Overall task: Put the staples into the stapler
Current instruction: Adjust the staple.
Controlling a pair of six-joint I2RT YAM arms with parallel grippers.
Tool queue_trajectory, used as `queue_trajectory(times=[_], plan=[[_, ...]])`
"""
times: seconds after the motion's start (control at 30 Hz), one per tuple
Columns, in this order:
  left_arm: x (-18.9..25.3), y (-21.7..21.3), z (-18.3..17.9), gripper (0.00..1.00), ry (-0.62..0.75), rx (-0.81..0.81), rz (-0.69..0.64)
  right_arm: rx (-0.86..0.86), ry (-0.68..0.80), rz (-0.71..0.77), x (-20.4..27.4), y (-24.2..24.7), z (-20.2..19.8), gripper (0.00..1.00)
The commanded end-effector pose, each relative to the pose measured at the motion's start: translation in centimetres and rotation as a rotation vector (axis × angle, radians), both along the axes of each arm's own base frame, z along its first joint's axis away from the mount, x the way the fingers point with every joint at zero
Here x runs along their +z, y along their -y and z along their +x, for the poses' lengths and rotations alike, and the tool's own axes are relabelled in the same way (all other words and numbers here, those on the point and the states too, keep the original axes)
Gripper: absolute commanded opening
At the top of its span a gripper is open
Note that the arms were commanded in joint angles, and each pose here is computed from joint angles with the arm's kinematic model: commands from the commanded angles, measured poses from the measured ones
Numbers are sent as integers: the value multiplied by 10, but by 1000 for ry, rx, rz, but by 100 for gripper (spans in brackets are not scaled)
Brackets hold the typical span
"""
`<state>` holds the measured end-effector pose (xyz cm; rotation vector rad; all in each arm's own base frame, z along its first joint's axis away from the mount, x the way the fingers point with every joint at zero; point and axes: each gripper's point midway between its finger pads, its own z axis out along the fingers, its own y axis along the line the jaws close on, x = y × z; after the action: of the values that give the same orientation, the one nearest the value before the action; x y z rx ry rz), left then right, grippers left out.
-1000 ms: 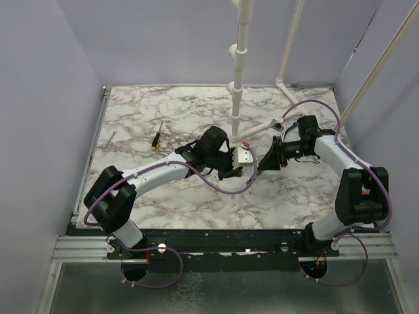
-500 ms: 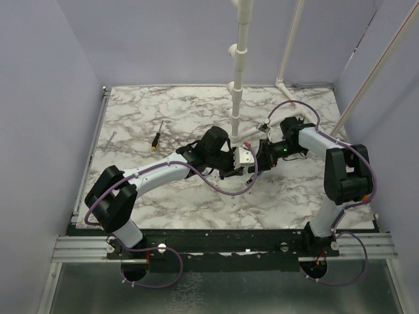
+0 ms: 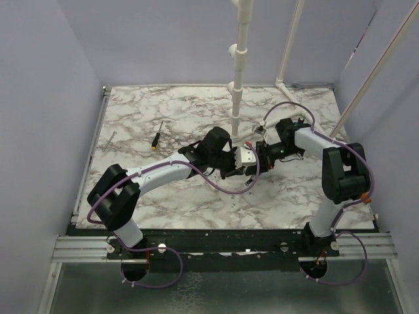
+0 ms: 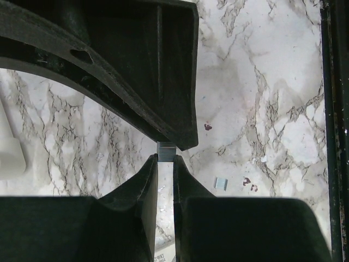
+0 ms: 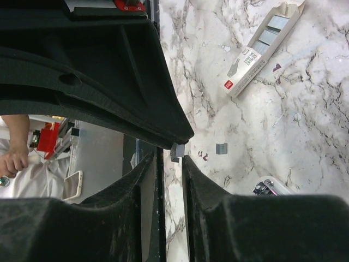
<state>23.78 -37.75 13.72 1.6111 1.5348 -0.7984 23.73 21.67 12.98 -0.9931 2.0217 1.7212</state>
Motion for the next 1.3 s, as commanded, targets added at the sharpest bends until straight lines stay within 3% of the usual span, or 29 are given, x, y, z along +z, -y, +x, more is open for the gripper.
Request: queue_trajectory(times=[0.0, 0.1, 0.43, 1.03, 1.27], plan=[[10, 9, 5, 0, 20, 6, -20, 15, -4, 35, 4, -6, 3, 27], [8, 9, 5, 0, 18, 6, -17, 16, -8, 39, 5, -7, 4, 19], [7, 6, 3, 0, 29, -2, -13, 23, -10, 21, 3, -5, 5, 4], [2, -6, -3, 0, 62, -22, 4, 24, 56, -77, -7, 5, 5, 1], [-5, -10, -3, 0, 21, 35, 33, -159, 100, -222, -15, 29, 44, 1]])
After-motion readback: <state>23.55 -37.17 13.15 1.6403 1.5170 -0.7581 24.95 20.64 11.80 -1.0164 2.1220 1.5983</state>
